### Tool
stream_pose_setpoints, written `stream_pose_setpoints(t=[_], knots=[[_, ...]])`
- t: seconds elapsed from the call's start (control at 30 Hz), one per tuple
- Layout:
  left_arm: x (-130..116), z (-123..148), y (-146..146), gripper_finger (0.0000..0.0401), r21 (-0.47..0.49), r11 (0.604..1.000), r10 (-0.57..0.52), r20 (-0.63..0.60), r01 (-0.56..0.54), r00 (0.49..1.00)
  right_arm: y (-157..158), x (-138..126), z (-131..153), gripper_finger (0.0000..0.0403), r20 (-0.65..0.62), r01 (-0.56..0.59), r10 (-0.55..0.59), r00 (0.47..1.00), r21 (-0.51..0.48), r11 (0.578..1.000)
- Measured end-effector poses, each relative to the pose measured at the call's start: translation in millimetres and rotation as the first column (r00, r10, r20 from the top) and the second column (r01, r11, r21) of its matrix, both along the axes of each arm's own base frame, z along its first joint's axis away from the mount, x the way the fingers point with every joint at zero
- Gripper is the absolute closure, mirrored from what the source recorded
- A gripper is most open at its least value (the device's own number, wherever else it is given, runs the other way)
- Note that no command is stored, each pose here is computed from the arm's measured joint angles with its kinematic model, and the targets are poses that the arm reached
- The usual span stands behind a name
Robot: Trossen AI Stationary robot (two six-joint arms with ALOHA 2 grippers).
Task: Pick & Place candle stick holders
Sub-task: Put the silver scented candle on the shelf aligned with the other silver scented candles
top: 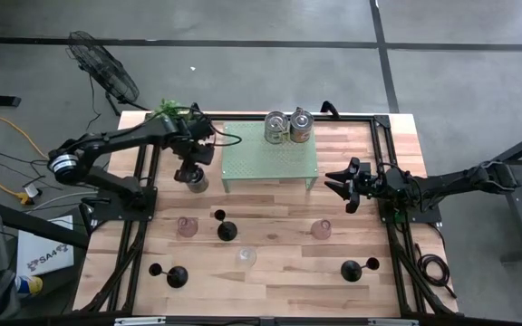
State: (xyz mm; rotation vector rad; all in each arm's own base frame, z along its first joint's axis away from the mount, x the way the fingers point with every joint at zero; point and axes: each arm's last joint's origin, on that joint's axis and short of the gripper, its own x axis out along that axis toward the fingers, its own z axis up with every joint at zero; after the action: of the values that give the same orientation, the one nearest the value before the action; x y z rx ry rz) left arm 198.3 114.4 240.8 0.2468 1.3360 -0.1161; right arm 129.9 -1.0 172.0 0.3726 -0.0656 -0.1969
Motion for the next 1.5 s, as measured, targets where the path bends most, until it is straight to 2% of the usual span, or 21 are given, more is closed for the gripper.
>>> stream_pose_setpoints(t=[0.17, 0.43, 0.57, 0.67, 0.8, 0.9, 1.0, 1.1, 1.2, 1.27, 1.43, 1.5], knots=[[7.3, -9.6, 1.2, 0.0258, 0.026, 0.999, -0.026, -0.057, 0.027, 0.998, 0.0, 0.0, 0.0, 0.0255, 0.0, 0.0, 0.0, 1.0, 0.0, 1.0], [11.7, -15.9, 3.3, 0.0259, 0.002, 0.998, -0.063, -0.079, 0.063, 0.995, 0.0, 0.0, 0.0, 0.0255, 0.0, 0.0, 0.0, 1.0, 0.0, 1.0], [11.1, -16.6, 2.9, 0.0285, -0.006, 0.998, -0.06, -0.084, 0.06, 0.995, 0.0, 0.0, 0.0, 0.0255, 0.0, 0.0, 0.0, 1.0, 0.0, 1.0], [10.3, -17.1, 2.6, 0.0325, -0.022, 1.0, -0.01, -0.089, 0.008, 0.996, 0.0, 0.0, 0.0, 0.0255, 0.0, 0.0, 0.0, 1.0, 0.0, 1.0], [10.9, -17.2, 3.0, 0.0385, -0.044, 0.99, 0.131, -0.079, -0.135, 0.988, 0.0, 0.0, 0.0, 0.0255, 0.0, 0.0, 0.0, 1.0, 0.0, 1.0], [10.3, -17.4, 1.9, 0.0393, -0.094, 0.96, 0.256, -0.082, -0.263, 0.963, 0.0, 0.0, 0.0, 0.0255, 0.0, 0.0, 0.0, 1.0, 0.0, 1.0], [8.6, -17.9, 0.3, 0.0398, -0.139, 0.895, 0.41, -0.114, -0.424, 0.905, 0.0, 0.0, 0.0, 0.0255, 0.0, 0.0, 0.0, 1.0, 0.0, 1.0], [6.1, -18.2, -1.6, 0.0399, -0.169, 0.772, 0.59, -0.167, -0.612, 0.79, 0.0, 0.0, 0.0, 0.0255, 0.0, 0.0, 0.0, 1.0, 0.0, 1.0], [3.1, -18.5, -2.5, 0.0399, -0.144, 0.64, 0.726, -0.21, -0.755, 0.655, 0.0, 0.0, 0.0, 0.0255, 0.0, 0.0, 0.0, 1.0, 0.0, 1.0], [1.1, -18.7, -2.9, 0.04, -0.114, 0.566, 0.785, -0.225, -0.816, 0.577, 0.0, 0.0, 0.1, 0.0255, 0.001, 0.0, 0.0, 1.0, 0.0, 1.0], [0.1, -19.1, -2.4, 0.04, -0.084, 0.458, 0.858, -0.221, -0.885, 0.465, 0.0, 0.0, 0.0, 0.0255, 0.0, 0.0, 0.0, 1.0, 0.0, 1.0], [0.0, -19.2, -2.4, 0.04, -0.083, 0.397, 0.886, -0.223, -0.914, 0.405, 0.0, 0.0, 0.0, 0.0255, 0.0, 0.0, 0.0, 1.0, 0.0, 1.0]])
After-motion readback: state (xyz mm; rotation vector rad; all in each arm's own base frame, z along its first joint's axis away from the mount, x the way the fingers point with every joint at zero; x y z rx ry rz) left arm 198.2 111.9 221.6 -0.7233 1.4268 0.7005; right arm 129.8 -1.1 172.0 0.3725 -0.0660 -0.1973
